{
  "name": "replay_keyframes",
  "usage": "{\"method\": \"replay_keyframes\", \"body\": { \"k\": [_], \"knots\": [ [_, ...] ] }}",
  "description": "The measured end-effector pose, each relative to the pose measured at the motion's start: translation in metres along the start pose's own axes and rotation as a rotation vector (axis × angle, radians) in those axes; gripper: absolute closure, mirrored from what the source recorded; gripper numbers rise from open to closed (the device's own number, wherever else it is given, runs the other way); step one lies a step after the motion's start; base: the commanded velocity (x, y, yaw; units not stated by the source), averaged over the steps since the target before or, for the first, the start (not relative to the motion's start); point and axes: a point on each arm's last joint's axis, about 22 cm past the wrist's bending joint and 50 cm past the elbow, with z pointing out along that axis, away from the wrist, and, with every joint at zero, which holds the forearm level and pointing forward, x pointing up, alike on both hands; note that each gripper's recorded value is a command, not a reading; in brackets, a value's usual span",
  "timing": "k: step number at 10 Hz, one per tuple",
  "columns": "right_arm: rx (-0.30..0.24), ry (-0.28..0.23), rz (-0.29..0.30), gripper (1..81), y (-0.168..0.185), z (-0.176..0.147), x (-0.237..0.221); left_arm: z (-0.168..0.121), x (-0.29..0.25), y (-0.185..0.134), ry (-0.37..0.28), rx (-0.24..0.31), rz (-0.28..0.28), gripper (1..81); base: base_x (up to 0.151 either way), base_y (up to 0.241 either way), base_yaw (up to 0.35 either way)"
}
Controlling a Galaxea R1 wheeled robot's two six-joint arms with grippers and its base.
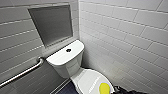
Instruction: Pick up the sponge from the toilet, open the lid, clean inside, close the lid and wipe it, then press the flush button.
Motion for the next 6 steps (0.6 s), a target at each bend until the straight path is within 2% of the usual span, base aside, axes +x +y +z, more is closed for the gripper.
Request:
{"method": "replay_keyframes", "body": {
  "k": [3, 6],
  "knots": [
    [0.040, -0.018, -0.014, 1.0, -0.017, -0.005, -0.009, 0.002, 0.000, -0.004, -0.002, 0.017, 0.001, 1.0, 0.000, 0.000, 0.000],
    [0.058, -0.006, -0.028, 1.0, -0.034, 0.002, 0.001, 0.002, 0.000, -0.005, -0.002, 0.018, 0.001, 1.0, 0.000, 0.000, 0.000]
  ]
}}
